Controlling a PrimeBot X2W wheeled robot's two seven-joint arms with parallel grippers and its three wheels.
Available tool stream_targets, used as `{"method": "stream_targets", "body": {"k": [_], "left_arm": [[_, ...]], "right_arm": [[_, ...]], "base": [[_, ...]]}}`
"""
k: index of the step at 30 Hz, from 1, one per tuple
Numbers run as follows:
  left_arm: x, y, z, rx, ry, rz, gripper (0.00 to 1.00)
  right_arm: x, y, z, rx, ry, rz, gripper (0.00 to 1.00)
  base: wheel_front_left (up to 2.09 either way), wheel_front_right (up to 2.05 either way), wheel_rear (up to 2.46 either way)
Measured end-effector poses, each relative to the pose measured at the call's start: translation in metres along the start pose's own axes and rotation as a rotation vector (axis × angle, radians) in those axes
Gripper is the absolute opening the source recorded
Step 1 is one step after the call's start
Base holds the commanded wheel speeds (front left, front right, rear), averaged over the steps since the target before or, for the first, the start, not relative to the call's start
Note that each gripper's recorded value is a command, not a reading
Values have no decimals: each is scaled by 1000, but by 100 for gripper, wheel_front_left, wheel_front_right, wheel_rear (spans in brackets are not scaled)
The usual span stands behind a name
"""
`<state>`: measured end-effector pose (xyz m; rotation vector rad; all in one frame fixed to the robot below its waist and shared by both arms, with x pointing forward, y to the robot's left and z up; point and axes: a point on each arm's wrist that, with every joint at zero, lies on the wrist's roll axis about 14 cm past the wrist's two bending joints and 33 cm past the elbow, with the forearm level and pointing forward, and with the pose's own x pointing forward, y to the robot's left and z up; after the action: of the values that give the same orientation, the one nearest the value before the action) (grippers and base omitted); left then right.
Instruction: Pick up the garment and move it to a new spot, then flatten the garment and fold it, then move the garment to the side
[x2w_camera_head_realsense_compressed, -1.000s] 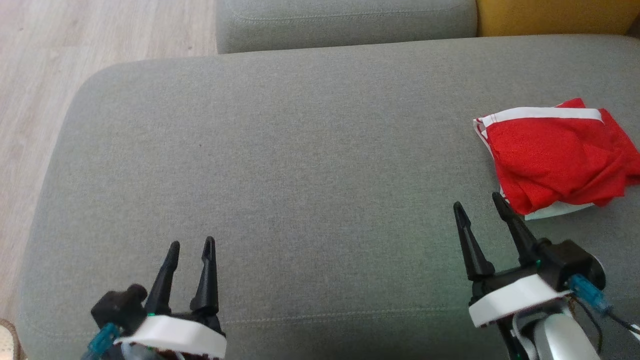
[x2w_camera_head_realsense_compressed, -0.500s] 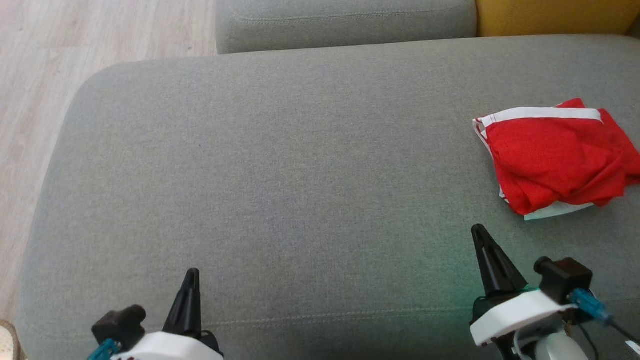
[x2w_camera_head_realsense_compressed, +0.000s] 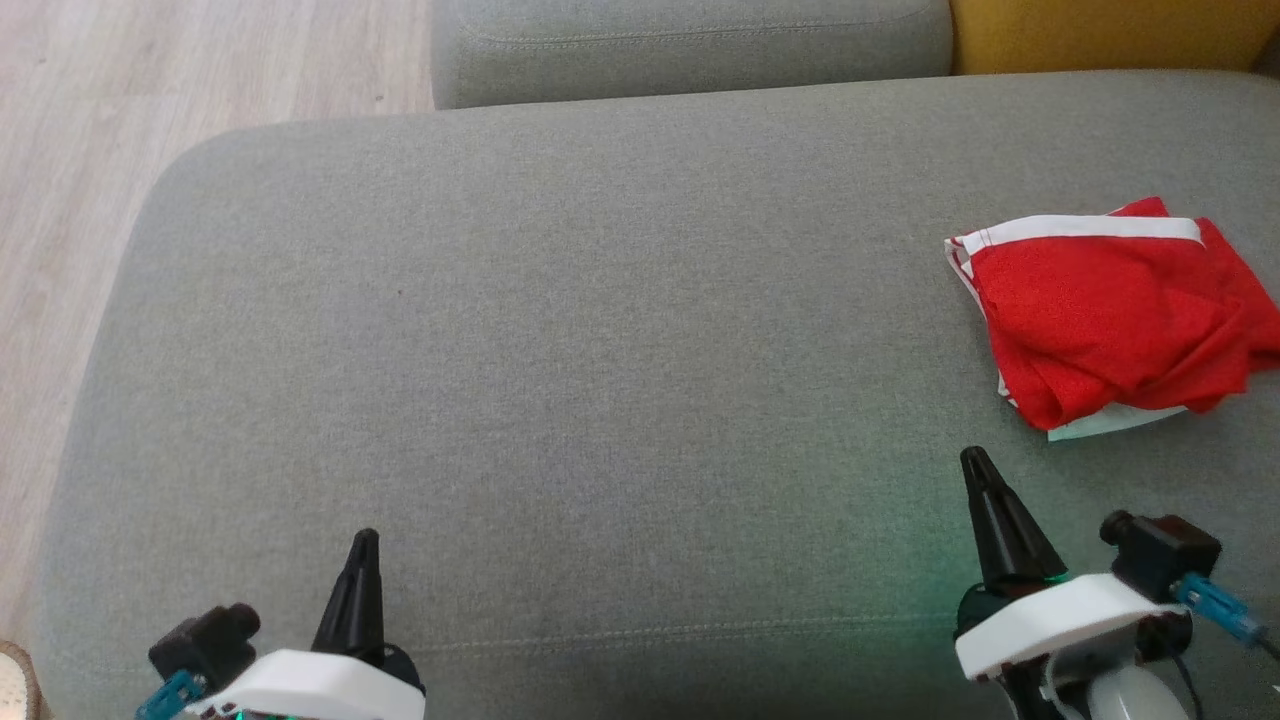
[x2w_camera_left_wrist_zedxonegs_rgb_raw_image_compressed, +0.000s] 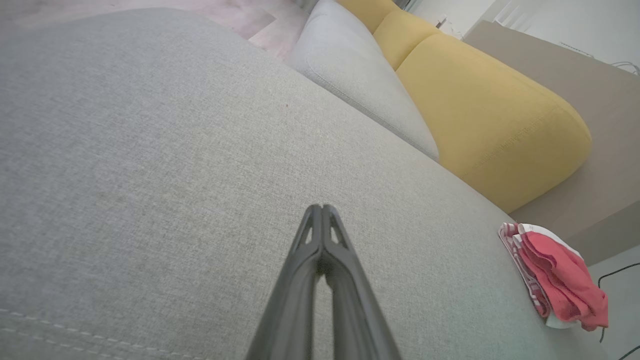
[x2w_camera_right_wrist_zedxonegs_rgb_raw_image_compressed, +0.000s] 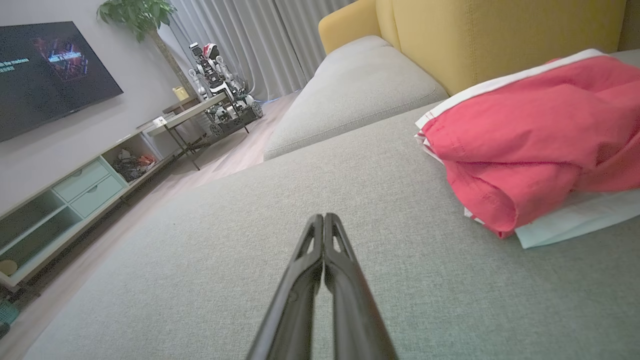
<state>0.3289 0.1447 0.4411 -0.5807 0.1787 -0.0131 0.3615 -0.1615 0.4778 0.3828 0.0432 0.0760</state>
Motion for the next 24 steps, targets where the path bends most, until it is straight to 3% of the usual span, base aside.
{"method": "stream_targets", "body": {"k": [24], "left_arm": [[10, 6, 11, -235, -2, 25, 0]], "right_arm": [[0, -15, 1, 284, 5, -68, 0]], "base": [[0, 0, 0]]}}
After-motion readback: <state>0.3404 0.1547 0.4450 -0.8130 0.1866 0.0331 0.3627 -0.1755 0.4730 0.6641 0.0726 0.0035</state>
